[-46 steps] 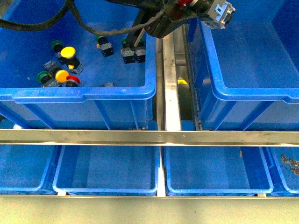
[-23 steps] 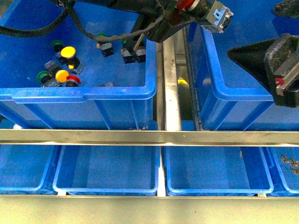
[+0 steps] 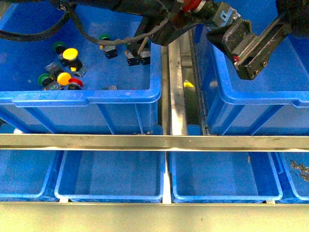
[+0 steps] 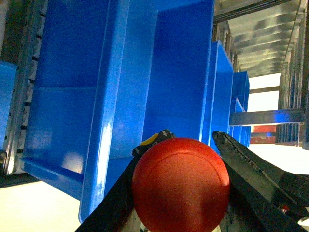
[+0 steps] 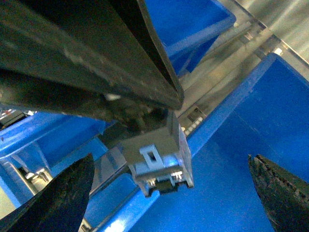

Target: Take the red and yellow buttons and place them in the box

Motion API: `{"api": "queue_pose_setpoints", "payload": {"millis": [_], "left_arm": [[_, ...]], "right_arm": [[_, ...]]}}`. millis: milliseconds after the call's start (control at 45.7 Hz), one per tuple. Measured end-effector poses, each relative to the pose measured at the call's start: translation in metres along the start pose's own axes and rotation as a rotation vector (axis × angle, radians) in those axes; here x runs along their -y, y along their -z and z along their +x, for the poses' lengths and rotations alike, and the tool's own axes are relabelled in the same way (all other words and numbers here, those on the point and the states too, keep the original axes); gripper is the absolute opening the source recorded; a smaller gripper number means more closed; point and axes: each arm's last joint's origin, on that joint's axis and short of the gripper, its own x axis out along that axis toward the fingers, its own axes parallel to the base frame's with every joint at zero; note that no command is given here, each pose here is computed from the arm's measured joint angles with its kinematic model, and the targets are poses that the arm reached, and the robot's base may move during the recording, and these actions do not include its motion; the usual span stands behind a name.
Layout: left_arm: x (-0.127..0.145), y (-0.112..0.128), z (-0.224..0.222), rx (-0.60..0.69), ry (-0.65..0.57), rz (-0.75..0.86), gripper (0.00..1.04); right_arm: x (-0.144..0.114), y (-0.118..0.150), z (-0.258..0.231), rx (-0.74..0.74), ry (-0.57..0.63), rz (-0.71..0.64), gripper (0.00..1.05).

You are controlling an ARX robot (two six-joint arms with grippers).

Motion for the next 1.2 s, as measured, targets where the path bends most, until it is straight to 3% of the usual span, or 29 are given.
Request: {"api": "queue_pose_setpoints", "payload": {"millis": [657,1007,1094,1204], "left_arm": [[-0.001,-0.001,-0.001,-0.001,0.001,0.000,0.33],[-0.002,-0.002,-0.001,0.000,-0.002,-0.002,0.33],[-0.002,-0.002,-0.001,0.002,-0.003,-0.002,0.33],[-0.003,-0.003,-0.001,0.004,-0.004,-0.001,0.33]], "right_arm": [[-0.019,-0.004,0.016,0.017,-0.061,-0.119,0.97],[-0.014,-0.003,0.019,0.010,-0.016,-0.192,0.37],[-0.013,-0.003,0.019,0.012,-0.011,-0.197,0.29],[-0.013,-0.003,0.019,0.013,-0.010,-0.197,0.27]]}}
